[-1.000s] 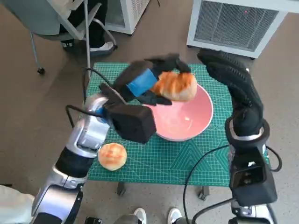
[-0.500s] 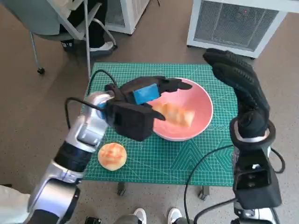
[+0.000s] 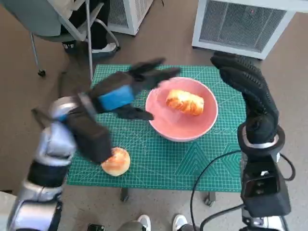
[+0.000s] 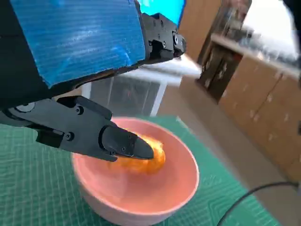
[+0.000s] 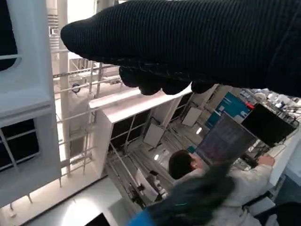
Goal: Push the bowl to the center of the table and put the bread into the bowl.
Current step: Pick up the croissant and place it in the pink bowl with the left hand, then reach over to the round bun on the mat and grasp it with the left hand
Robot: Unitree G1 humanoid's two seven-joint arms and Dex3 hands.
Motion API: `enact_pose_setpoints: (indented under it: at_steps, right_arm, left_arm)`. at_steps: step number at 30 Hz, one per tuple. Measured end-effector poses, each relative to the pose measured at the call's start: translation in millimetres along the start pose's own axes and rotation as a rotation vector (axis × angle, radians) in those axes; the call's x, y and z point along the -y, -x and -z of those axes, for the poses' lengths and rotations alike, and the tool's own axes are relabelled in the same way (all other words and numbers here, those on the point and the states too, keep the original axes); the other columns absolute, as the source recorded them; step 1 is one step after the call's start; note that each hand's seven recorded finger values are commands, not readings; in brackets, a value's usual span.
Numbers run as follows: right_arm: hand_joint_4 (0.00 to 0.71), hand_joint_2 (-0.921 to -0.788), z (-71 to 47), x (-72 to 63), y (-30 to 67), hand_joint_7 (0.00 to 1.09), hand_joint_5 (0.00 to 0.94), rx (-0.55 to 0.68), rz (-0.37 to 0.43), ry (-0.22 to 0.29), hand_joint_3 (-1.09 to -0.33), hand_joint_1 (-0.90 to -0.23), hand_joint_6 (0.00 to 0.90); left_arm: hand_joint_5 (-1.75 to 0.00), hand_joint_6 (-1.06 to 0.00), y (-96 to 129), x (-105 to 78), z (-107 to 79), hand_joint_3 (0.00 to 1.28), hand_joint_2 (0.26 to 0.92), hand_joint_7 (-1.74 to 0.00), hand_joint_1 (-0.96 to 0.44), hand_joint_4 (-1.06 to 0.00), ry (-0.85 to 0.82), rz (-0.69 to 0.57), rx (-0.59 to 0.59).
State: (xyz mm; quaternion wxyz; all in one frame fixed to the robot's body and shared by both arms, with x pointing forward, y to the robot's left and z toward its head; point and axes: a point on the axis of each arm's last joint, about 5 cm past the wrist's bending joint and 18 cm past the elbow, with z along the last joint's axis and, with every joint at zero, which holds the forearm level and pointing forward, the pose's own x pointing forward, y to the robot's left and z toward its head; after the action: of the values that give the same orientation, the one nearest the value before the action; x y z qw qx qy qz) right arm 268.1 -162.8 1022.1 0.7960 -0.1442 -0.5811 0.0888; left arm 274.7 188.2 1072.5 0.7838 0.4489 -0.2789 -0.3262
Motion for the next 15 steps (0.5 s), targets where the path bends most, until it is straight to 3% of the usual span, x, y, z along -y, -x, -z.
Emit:
enact_pose_setpoints:
  at_steps: [8, 15]
  right_arm:
    - [0.322, -0.921, -0.6, -0.5, -0.2, 0.7, 0.004, -0.004, 0.0, -0.004, -0.763, -0.562, -0.001]
    - [0.322, -0.921, -0.6, -2.7, -0.4, 0.7, 0.004, -0.004, -0.002, -0.012, -0.763, -0.576, -0.001]
  left_arm:
    - [-0.08, -0.33, 55, -6.5, -5.2, 0.01, 0.912, -0.15, -0.29, -0.21, -0.021, -0.022, -0.052]
    - [-0.07, -0.34, 89, -1.0, -1.5, 0.01, 0.914, -0.16, -0.31, -0.25, -0.006, 0.045, -0.11]
